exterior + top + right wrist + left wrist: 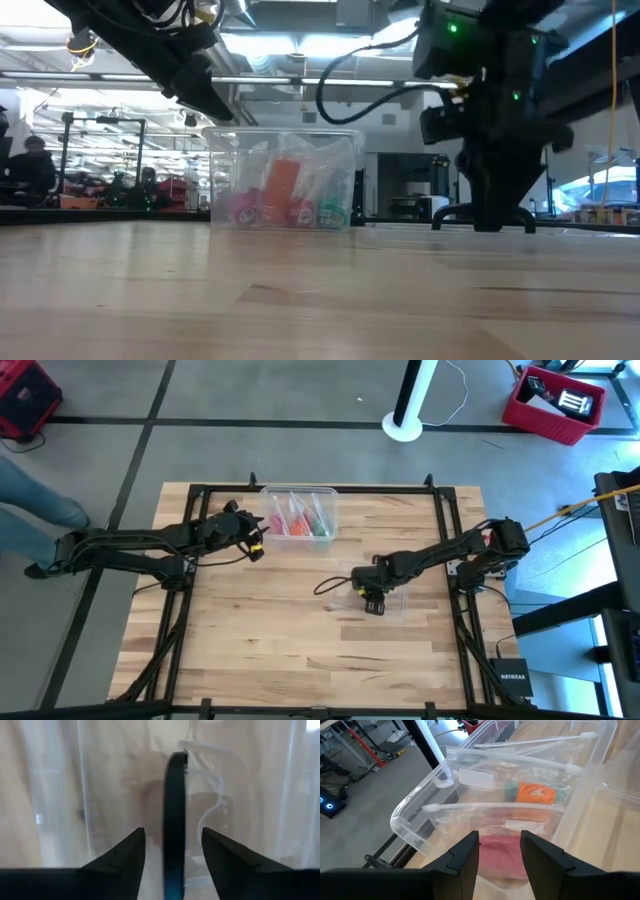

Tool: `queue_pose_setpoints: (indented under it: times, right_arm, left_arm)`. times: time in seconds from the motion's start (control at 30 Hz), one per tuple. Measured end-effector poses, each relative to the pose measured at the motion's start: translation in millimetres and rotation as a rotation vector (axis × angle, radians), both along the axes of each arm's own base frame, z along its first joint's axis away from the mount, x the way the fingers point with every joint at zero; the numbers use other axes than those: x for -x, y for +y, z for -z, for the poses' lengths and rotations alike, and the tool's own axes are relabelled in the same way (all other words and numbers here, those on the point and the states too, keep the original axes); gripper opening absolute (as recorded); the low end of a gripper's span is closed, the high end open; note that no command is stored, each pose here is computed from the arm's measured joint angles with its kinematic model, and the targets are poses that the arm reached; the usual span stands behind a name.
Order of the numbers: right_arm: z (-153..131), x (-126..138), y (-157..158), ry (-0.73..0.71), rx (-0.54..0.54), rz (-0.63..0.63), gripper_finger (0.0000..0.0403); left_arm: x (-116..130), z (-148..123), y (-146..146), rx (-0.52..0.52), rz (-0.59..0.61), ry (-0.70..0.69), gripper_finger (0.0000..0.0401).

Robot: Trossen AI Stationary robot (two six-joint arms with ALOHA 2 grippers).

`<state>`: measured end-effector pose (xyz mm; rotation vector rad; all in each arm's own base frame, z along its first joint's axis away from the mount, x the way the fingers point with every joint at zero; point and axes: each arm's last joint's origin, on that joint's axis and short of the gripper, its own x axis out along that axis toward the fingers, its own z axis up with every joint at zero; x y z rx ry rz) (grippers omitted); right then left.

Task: Roll bandage
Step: Close the transparent bin

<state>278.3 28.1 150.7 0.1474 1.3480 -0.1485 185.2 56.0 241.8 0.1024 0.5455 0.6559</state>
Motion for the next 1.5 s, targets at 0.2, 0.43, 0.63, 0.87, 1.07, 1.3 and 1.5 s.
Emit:
queue_pose_setpoints:
  times: [0.2,0.43,0.63,0.87,1.07,1.3,1.5]
  right_arm:
    - [2,0,-2,-0.021,0.080,-0.041,0.0102]
    - [-5,5,-1,-0.002,0.193,-0.120,0.0034]
    - [-52,12,11,0.029,0.136,-0.229,0.0034]
    - [-137,11,22,-0.138,0.300,-0.249,0.0034]
    - [-172,-4,15,-0.333,0.425,-0.203,0.0034]
    - [-170,-58,-40,-0.558,0.582,-0.104,0.0034]
    - [-150,-95,-94,-0.585,0.628,-0.184,0.0034]
  left_arm:
    - [0,0,0,-0.001,0.000,-0.002,0.0137]
    - [0,-1,0,-0.047,0.030,0.031,0.0137]
    - [0,0,0,-0.030,0.019,0.021,0.0137]
    - [0,0,0,0.003,-0.001,-0.003,0.0137]
    - [2,-32,-7,-0.026,0.036,-0.107,0.0137]
    - [22,-57,-10,-0.094,0.035,-0.175,0.0137]
    - [38,-57,-11,-0.063,-0.028,-0.157,0.0137]
